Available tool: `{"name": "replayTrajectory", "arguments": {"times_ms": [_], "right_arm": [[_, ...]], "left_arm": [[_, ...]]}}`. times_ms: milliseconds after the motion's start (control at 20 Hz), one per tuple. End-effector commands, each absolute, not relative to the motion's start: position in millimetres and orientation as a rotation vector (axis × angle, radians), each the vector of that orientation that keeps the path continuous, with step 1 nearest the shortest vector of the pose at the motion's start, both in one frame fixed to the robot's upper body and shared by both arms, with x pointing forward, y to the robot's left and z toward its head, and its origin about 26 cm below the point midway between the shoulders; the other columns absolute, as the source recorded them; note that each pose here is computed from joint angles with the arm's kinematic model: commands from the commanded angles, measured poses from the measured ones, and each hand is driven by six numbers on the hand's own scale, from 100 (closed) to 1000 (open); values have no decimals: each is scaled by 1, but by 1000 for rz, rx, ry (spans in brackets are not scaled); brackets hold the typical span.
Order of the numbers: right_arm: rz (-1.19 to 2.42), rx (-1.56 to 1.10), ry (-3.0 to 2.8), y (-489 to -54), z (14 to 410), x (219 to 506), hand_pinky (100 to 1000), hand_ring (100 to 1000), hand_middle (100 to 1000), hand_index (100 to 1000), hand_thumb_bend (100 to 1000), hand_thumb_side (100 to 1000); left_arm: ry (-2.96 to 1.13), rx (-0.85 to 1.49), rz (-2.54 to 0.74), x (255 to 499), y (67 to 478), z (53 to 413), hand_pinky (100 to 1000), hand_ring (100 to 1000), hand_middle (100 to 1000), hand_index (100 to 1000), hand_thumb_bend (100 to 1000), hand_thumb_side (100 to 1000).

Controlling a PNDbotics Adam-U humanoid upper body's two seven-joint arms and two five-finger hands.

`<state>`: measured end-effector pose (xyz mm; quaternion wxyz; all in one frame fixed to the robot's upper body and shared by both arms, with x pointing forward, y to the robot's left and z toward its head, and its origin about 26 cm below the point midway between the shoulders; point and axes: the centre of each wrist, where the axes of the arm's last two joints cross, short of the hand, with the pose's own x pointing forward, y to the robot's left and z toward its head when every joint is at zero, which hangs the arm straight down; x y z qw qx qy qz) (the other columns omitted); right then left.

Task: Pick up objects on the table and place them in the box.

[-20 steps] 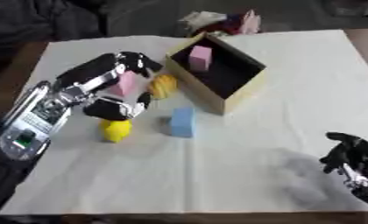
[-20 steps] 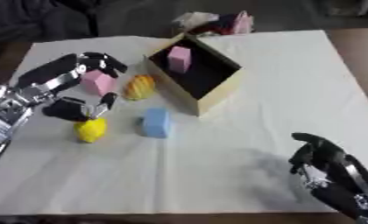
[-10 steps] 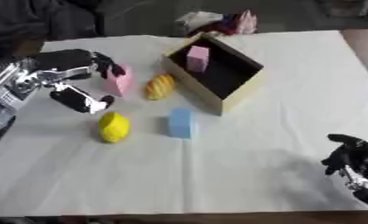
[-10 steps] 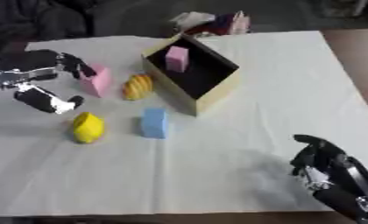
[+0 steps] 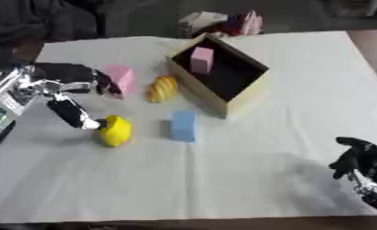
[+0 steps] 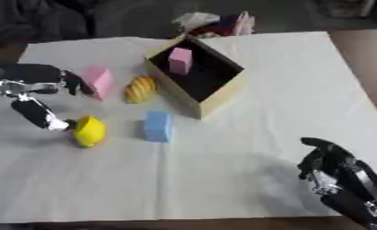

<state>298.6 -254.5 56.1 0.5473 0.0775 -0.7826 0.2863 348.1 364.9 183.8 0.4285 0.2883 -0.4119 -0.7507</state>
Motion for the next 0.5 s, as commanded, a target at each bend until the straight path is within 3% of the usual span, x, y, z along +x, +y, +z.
{"name": "replayTrajectory", "arguments": {"times_ms": [50, 300, 500], "right_arm": [[687, 180, -1880, -254, 64, 300, 682, 469, 490, 839, 100, 370], [685, 179, -1882, -254, 64, 300, 682, 469, 490, 839, 100, 368], [685, 178, -1882, -254, 64, 300, 682, 469, 490, 839, 100, 368]], "left_arm": [[-987, 751, -1895, 350, 368, 187, 820, 774, 820, 934, 396, 539], [-946, 720, -1913, 351, 367, 172, 818, 776, 822, 933, 397, 589], [-894, 677, -1936, 350, 368, 160, 766, 721, 769, 894, 429, 460]]}}
